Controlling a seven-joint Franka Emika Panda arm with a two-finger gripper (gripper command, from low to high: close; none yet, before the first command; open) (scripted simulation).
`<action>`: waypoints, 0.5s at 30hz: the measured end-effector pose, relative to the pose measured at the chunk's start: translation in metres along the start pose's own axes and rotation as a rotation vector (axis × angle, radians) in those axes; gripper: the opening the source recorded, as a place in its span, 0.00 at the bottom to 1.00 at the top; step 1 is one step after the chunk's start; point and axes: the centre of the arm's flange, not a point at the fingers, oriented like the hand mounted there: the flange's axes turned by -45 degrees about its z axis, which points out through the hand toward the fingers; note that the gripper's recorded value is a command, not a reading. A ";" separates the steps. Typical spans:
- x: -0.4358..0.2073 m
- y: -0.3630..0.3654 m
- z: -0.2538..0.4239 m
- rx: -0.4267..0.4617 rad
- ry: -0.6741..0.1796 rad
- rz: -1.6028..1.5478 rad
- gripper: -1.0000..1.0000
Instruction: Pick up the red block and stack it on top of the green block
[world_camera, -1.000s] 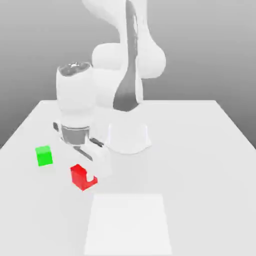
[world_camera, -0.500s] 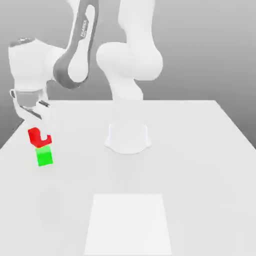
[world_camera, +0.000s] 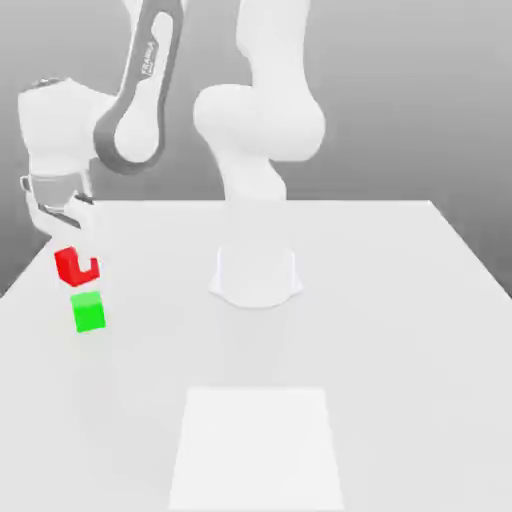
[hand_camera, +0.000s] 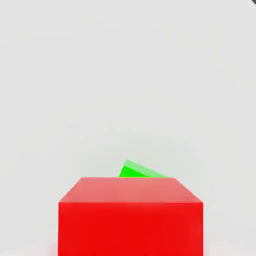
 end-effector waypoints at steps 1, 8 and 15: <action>0.000 0.000 0.002 0.002 0.000 0.000 0.00; 0.000 -0.001 0.015 0.008 -0.004 0.001 0.00; -0.002 0.000 0.029 0.003 -0.012 0.002 0.00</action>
